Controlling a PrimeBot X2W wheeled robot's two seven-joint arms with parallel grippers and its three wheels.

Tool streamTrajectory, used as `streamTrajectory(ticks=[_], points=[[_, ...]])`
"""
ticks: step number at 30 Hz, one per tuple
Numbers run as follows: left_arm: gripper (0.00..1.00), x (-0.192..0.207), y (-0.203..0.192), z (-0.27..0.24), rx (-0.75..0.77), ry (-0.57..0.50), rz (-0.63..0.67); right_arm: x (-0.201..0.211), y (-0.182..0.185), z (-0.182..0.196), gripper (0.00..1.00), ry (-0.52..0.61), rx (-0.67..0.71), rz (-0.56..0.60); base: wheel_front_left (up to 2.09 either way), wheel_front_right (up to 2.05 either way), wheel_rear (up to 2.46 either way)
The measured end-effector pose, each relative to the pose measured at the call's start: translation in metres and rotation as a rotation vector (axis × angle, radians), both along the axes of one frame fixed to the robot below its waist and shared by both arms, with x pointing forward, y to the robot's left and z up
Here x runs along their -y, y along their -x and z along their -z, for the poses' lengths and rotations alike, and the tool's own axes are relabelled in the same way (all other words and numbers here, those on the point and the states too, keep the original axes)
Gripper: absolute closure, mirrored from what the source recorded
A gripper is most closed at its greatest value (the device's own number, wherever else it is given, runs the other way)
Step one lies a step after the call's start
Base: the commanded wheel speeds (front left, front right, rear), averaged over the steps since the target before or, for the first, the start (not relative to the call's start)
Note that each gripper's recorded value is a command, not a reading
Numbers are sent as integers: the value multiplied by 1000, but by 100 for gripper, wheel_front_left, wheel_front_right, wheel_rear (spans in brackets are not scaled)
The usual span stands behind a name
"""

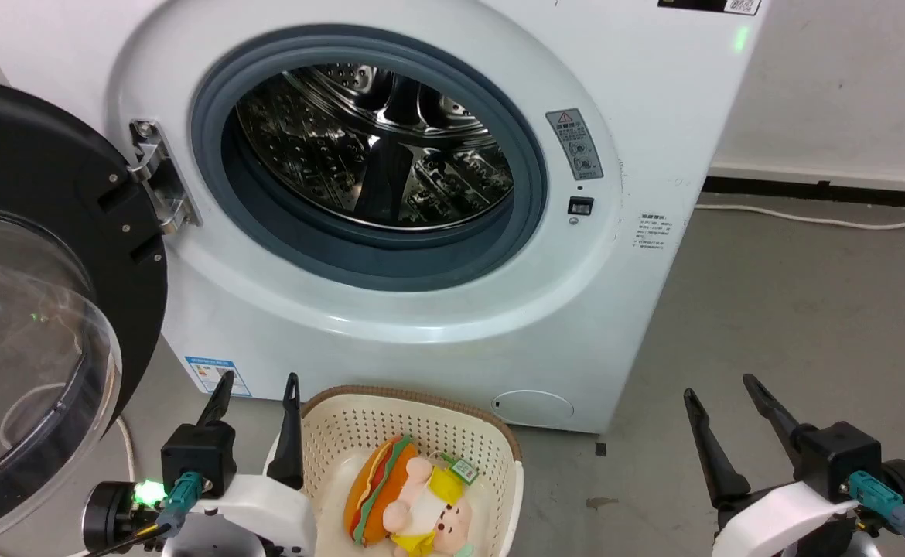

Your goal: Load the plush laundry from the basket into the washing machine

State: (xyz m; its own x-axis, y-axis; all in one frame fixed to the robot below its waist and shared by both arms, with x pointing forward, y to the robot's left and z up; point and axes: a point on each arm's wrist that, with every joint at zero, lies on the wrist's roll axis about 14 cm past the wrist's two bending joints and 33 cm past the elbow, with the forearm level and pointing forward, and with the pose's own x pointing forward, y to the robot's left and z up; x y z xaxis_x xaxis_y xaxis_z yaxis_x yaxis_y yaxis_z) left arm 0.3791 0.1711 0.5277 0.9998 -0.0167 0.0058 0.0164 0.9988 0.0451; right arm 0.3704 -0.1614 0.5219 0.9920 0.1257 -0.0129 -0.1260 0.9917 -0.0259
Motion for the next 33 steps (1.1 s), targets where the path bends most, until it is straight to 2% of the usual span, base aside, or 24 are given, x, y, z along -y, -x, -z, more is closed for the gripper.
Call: streamTrajectory(ticks=[22,33], points=[[0,30,-34,58,-139,-11,114,21,-10,22,0,-67,-41,66,0,0,0],[0,45,-49,112,-307,-22,187,34,-14,37,0,-106,-68,113,0,0,0]])
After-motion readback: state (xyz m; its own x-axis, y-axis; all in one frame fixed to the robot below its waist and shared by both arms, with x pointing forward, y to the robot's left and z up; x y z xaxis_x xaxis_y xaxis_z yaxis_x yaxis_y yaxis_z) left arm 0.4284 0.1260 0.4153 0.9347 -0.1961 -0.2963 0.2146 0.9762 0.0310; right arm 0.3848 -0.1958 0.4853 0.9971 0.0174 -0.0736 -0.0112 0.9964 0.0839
